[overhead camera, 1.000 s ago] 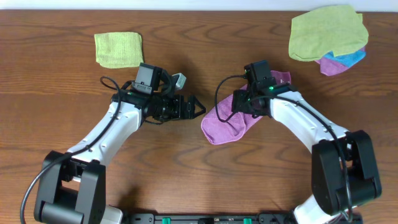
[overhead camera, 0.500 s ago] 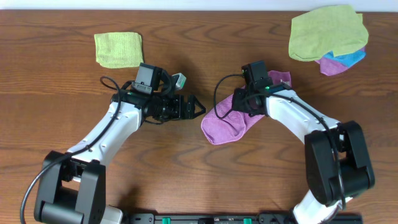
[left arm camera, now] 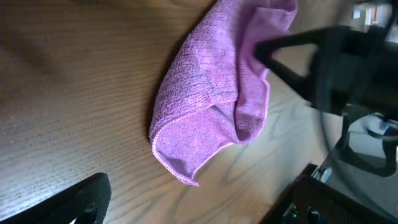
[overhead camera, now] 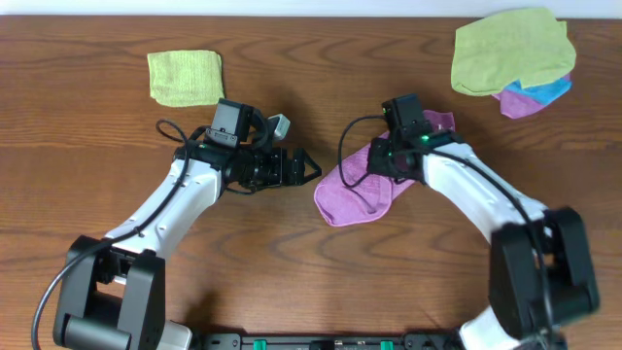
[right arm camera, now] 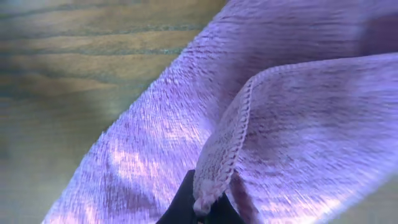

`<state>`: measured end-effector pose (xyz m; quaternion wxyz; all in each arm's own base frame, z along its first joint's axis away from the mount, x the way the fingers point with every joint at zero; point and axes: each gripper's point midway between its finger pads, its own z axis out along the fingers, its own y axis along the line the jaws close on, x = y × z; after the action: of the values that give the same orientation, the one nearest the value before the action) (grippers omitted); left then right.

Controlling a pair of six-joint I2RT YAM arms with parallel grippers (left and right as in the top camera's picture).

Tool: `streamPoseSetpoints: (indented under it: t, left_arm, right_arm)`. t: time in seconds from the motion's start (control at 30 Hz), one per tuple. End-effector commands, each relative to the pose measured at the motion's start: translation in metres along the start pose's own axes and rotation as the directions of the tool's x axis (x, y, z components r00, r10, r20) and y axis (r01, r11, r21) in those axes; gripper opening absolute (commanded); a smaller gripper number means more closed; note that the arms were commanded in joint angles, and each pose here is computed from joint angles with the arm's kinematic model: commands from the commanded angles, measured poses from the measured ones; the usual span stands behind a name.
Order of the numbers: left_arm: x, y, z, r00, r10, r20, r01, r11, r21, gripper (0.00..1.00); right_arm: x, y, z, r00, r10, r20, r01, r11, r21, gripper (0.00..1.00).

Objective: Fold the cloth
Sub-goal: 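Grasp the purple cloth's near corner with the right gripper, then grasp the purple cloth's left corner with the left gripper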

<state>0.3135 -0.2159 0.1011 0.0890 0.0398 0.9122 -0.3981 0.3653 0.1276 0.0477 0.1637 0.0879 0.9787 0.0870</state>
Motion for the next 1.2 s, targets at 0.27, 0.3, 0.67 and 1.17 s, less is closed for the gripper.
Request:
streamPoseSetpoints:
  t: [0.27, 0.3, 0.67, 1.17]
  left_arm:
    - [0.009, -0.015, 0.01, 0.998, -0.043, -0.045, 0.044, 0.999, 0.013, 0.95]
    - [0.012, -0.018, 0.013, 0.998, -0.025, -0.054, 0.026, 1.0, 0.015, 0.95]
    - [0.052, -0.002, 0.038, 0.989, -0.089, -0.116, 0.08, 0.993, -0.085, 0.95]
    - [0.071, 0.014, 0.06, 0.935, -0.347, -0.069, 0.348, 0.937, 0.011, 0.95]
  right_arm:
    - [0.003, -0.021, -0.059, 0.999, -0.029, 0.046, 0.024, 0.996, 0.088, 0.01]
    - [0.005, -0.022, -0.059, 0.999, -0.029, 0.04, 0.025, 0.995, 0.093, 0.01]
    - [0.019, -0.039, -0.079, 1.0, -0.001, 0.021, -0.002, 0.987, 0.162, 0.02]
    - [0.026, -0.037, -0.089, 1.0, 0.004, 0.008, -0.005, 0.99, 0.141, 0.01]
